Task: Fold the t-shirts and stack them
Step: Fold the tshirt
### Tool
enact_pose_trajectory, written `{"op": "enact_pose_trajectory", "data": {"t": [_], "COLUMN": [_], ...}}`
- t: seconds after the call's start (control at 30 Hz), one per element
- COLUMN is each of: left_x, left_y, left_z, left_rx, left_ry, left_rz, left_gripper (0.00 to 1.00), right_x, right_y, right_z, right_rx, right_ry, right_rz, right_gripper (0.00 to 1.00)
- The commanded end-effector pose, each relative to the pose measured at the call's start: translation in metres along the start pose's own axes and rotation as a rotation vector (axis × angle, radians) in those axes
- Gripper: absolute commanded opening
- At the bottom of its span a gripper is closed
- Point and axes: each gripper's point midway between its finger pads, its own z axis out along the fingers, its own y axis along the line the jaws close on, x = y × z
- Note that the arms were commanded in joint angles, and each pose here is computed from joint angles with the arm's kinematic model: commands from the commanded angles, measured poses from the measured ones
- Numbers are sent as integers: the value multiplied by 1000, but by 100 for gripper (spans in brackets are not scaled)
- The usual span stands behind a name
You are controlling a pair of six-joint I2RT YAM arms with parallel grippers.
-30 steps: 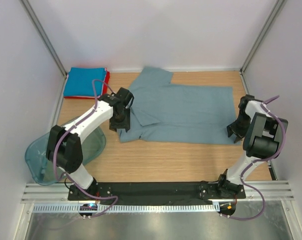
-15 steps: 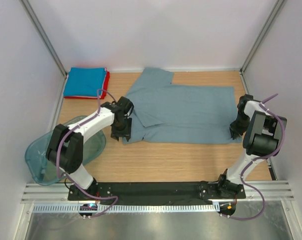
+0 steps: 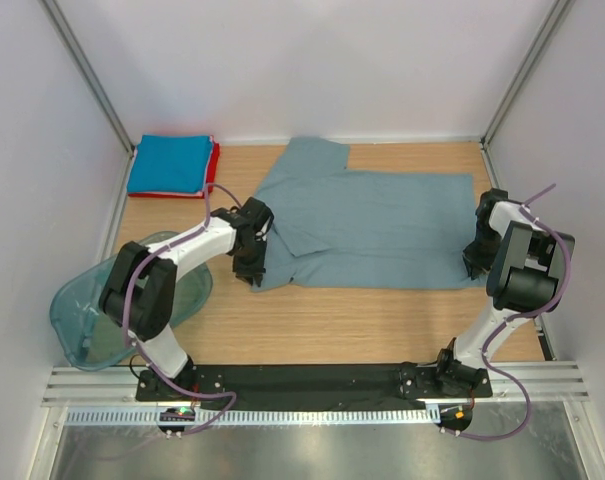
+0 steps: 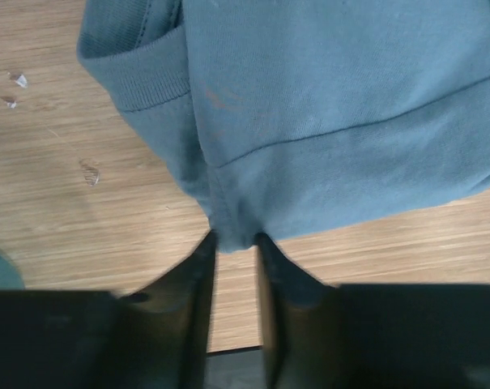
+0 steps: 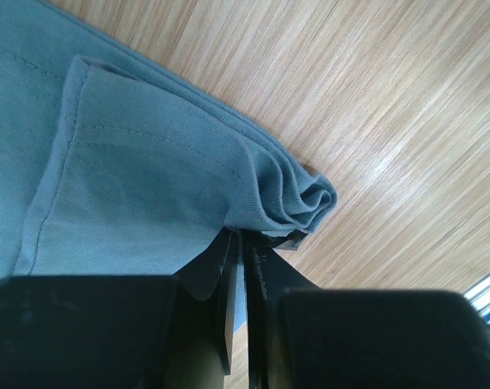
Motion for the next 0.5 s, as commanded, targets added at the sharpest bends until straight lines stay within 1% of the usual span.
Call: {"op": "enact_pose_trajectory", "data": {"t": [0.0,0.07,0.1,0.17,0.3,0.47], "left_x": [-1,1,3,4,-5,-14], "left_y": [-9,-3,0,9,34,37], "left_z": [0,1,3,0,-9,-12], "left_rx": [48,22,3,-38,-177,-206], "left_ry": [-7,1,14,32,-5,-6], "left_rz": [21,31,41,70,121,165], "left_gripper": [22,10,0,0,0,0], "right_x": [-16,-15,-15,-17,-23,-24], "right_y": [-7,-7,-9,-12,-22,-29], "right_z": [0,1,1,0,-4,-7], "right_rx": [29,33,38,54,102,129], "right_ry": [-56,-59,-57,-65,-89,-105], "right_rz": [1,-6,-10,-17,-33,-47], "right_gripper": [13,13,12,12,12,12]}}
